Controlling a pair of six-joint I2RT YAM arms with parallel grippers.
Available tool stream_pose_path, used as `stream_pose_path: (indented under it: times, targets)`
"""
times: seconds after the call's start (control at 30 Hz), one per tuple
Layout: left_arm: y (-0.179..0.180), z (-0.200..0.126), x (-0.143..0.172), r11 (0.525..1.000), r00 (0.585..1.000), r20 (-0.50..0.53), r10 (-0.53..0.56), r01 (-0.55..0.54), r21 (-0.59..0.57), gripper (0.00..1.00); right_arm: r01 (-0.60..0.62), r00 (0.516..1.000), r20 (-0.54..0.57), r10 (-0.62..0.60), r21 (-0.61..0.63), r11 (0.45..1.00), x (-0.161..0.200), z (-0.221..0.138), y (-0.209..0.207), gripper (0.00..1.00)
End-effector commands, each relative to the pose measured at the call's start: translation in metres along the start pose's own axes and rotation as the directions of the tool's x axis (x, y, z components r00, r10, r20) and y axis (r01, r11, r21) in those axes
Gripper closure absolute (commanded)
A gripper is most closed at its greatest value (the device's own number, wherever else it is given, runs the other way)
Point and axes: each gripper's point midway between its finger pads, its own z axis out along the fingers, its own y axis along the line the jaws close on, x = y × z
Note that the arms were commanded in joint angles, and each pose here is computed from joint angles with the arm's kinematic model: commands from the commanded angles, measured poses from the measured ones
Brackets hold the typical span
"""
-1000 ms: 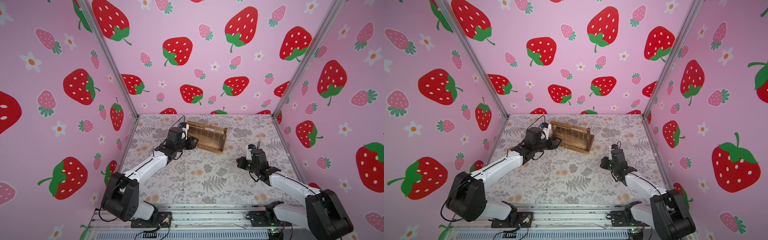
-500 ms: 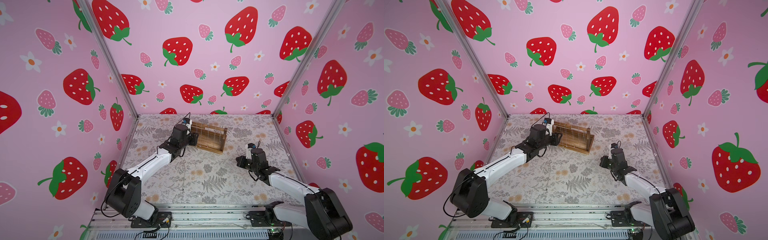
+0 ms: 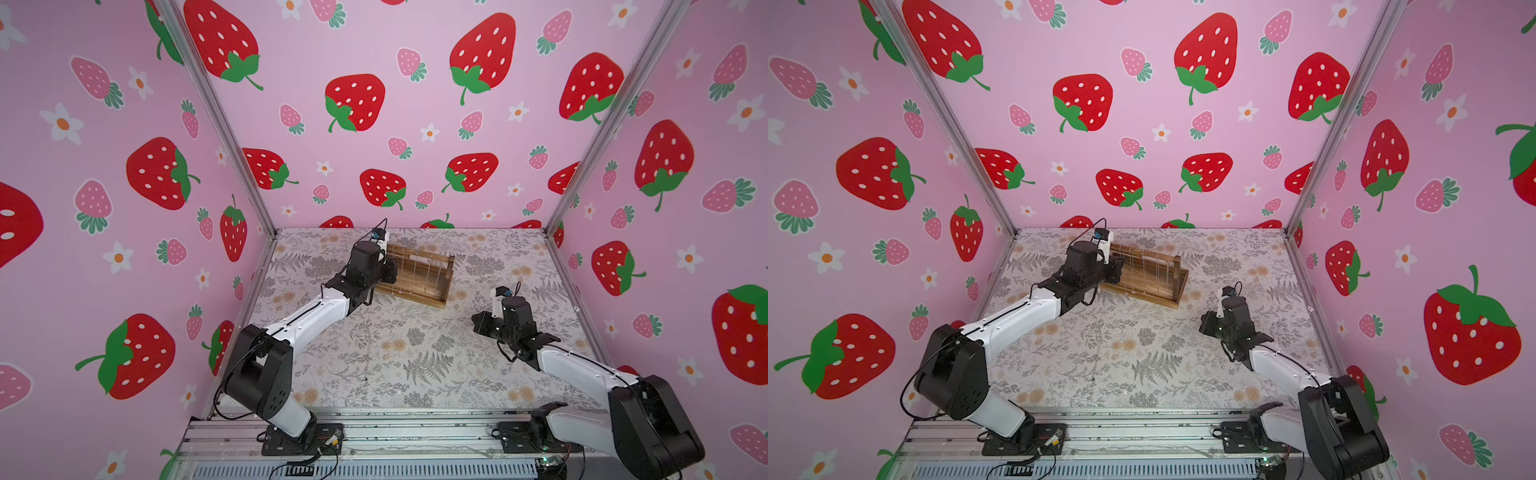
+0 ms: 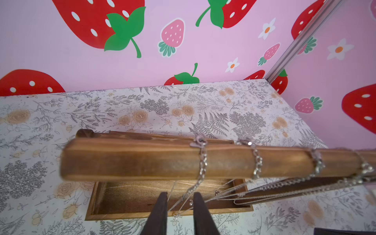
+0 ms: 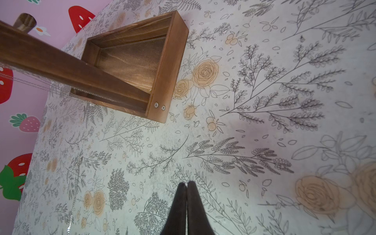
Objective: Take the necklace off the jewelry display stand
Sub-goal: Take off the necklace from the stand.
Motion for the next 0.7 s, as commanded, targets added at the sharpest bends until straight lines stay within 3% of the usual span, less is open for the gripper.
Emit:
stream_pose_path:
  times: [0.0, 0.33, 0.4, 0.67]
  targets:
    - [-0.005, -0.002, -0.024, 1.000, 0.998, 0.057, 0.024, -0.024, 0.002, 0.84, -0.009, 1.000, -0.001, 0.009, -0.007, 1.000, -0.002, 0.002, 0.001, 0.94]
    - [-0.009, -0.007, -0.016, 0.999, 0.999, 0.043, 0.025, -0.027, 0.036, 0.93, -0.011, 1.000, -0.004, 0.011, -0.007, 1.000, -0.002, 0.003, 0.000, 0.93]
    - [-0.007, -0.008, -0.012, 0.999, 0.999, 0.036, 0.024, -0.025, 0.033, 1.00, -0.013, 1.000, -0.006, 0.013, -0.004, 1.000, -0.001, 0.003, -0.001, 0.93]
    - [-0.003, -0.011, 0.013, 0.999, 1.000, 0.010, -0.002, 0.001, 0.034, 1.00, -0.013, 1.000, -0.011, 0.012, -0.004, 1.000, -0.001, 0.003, -0.002, 0.93]
